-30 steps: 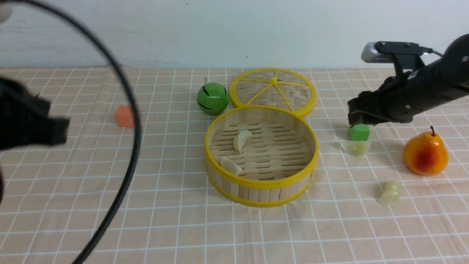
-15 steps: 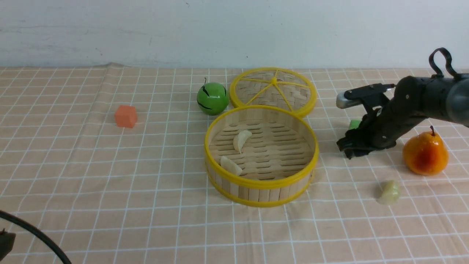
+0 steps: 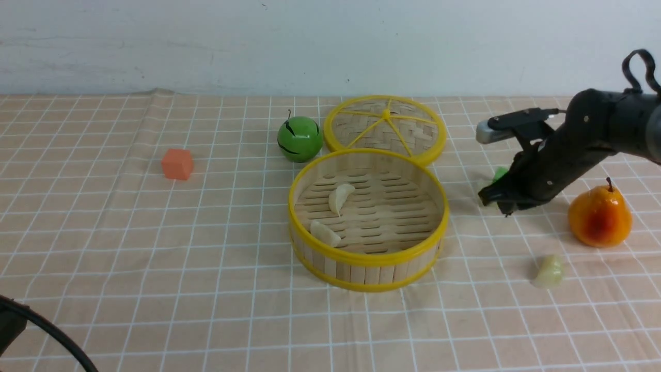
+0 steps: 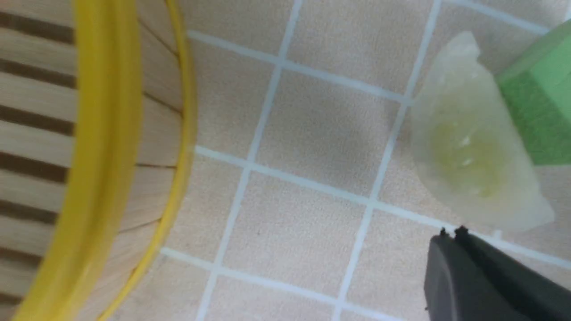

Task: Put the dumplings into the steamer on the table with the brown tablecloth.
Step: 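Reach for and grasp a dumpling lying on the table beside the steamer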

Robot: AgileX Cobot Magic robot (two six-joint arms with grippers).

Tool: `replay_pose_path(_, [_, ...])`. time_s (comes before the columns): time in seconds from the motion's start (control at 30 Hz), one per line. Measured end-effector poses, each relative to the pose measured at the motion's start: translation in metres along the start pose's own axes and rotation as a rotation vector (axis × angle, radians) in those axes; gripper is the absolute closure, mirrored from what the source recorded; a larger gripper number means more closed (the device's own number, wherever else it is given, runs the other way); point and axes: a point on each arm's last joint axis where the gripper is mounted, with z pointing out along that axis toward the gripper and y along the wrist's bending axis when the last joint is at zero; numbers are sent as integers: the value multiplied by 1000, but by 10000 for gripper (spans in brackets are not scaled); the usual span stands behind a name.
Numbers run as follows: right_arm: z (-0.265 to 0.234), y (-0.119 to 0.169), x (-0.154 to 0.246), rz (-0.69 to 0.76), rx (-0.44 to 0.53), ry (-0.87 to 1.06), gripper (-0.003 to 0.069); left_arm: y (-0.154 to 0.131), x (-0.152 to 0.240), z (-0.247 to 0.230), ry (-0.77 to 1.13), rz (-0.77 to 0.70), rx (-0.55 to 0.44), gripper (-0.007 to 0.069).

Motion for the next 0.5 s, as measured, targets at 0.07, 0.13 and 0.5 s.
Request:
replay_pose_path(0.07, [-13, 2, -5, 6, -4, -32, 677, 0, -1, 0, -6, 6, -3, 639])
replay_pose_path(0.13, [-20, 3, -9, 19, -10, -63, 664, 0, -1, 0, -16, 14, -3, 639])
replay_pose_path(0.5, [17, -4, -8, -8, 27, -121, 307, 0, -2, 0, -24, 2, -1, 639])
